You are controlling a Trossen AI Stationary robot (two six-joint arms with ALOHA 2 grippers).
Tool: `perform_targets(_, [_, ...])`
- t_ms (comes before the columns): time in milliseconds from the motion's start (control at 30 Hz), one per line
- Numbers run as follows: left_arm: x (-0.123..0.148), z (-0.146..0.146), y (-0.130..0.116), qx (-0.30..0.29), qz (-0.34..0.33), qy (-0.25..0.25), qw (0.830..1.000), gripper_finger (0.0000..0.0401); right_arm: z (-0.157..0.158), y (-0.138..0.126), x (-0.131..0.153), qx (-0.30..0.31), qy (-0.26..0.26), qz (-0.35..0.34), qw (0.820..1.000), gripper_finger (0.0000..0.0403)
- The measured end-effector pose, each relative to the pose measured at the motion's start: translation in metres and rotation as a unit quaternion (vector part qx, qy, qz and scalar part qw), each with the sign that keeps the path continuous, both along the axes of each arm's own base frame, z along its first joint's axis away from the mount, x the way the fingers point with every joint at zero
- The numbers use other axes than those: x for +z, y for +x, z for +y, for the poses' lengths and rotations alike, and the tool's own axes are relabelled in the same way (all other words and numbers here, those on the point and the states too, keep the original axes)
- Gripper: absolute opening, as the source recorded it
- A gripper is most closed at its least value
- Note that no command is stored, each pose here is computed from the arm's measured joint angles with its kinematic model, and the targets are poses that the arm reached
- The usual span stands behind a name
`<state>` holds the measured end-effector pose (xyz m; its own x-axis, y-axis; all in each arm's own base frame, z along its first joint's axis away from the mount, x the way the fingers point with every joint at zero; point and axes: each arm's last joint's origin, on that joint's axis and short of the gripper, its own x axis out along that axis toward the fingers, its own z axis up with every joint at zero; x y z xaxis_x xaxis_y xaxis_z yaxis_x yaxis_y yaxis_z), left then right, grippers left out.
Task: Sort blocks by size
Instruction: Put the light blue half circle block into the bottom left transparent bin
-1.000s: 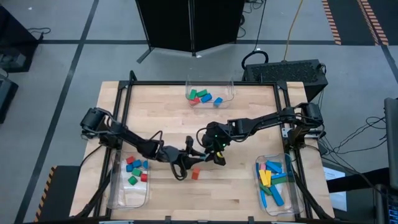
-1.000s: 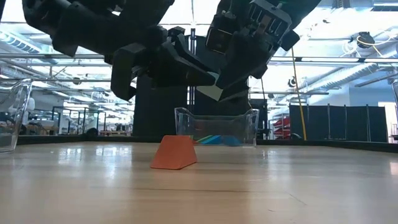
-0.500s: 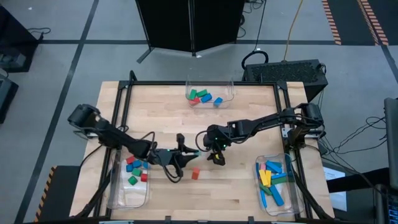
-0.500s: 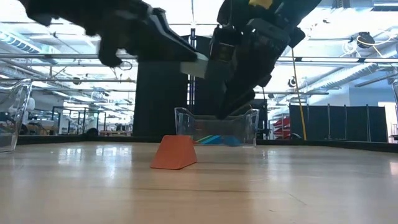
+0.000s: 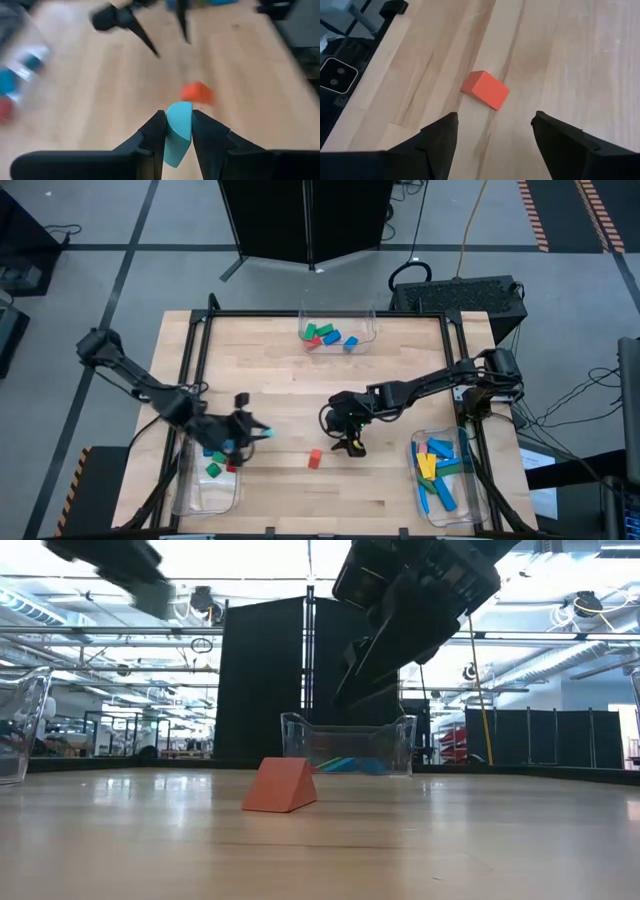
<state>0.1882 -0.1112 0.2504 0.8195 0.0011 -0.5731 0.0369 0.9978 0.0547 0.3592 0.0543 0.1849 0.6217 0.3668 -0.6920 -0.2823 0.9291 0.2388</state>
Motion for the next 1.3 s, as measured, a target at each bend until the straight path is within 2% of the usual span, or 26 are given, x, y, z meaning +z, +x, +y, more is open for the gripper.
perform_targets(200, [0.006,-0.004,-0.037,-0.037,0.068,-0.094,0.993,0.009,0.0,0.0,0.0,-0.002,-0.002,0.0,1.0,0.0249])
perform_targets(367, [0.001,-0.01,-0.055,-0.063,0.155,-0.145,0.975,0.009,-0.001,0.0,0.0,0.006,-0.009,-0.005,1.0,0.0249])
perform_targets(533, [-0.005,-0.011,-0.067,-0.033,0.235,-0.188,0.953,0.009,-0.001,0.0,0.0,0.01,-0.012,-0.006,1.0,0.0249])
perform_targets(700, [-0.009,-0.009,-0.072,0.0,0.266,-0.192,0.945,0.009,-0.001,0.0,0.0,0.01,-0.012,-0.007,1.0,0.0249])
perform_targets(1100, [-0.009,-0.008,-0.072,0.01,0.26,-0.183,0.948,0.009,-0.001,0.0,0.0,0.014,-0.017,-0.009,1.0,0.0249])
perform_targets(1300, [-0.013,-0.01,-0.07,0.014,0.268,-0.173,0.948,0.009,-0.001,0.003,0.003,0.038,-0.038,-0.046,0.997,0.0249])
